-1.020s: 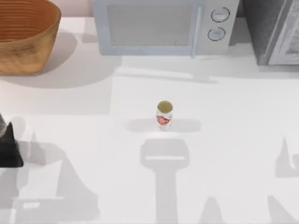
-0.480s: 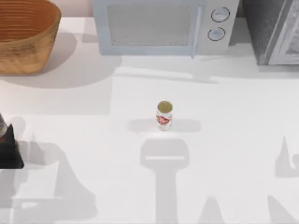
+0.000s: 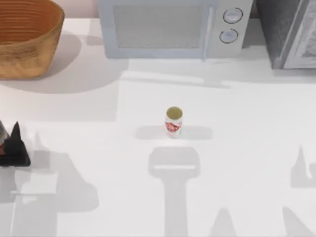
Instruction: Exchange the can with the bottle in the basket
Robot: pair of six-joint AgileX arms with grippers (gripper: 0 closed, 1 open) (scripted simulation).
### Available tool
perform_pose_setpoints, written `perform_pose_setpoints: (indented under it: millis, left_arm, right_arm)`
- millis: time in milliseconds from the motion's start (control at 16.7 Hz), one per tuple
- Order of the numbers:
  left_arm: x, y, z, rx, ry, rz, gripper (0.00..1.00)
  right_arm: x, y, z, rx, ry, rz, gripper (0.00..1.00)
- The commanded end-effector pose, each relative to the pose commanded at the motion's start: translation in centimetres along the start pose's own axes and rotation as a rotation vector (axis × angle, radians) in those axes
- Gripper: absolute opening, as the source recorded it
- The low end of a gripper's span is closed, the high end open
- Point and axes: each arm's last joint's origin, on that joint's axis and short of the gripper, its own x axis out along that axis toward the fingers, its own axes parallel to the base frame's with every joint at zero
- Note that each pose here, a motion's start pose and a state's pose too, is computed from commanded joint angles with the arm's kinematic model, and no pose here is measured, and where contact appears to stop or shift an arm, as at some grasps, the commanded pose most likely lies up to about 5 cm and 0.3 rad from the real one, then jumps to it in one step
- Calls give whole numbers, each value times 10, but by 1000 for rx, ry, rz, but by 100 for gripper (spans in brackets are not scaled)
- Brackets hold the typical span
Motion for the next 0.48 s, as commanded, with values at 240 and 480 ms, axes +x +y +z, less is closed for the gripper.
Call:
perform_pose_setpoints:
  millis: [240,480]
  left_arm:
    - [14,-1,-1,0,0,0,100]
    - [16,-1,-1,0,0,0,100]
  right_arm:
    - [0,0,0,0,0,0,100]
    - [0,0,0,0,0,0,100]
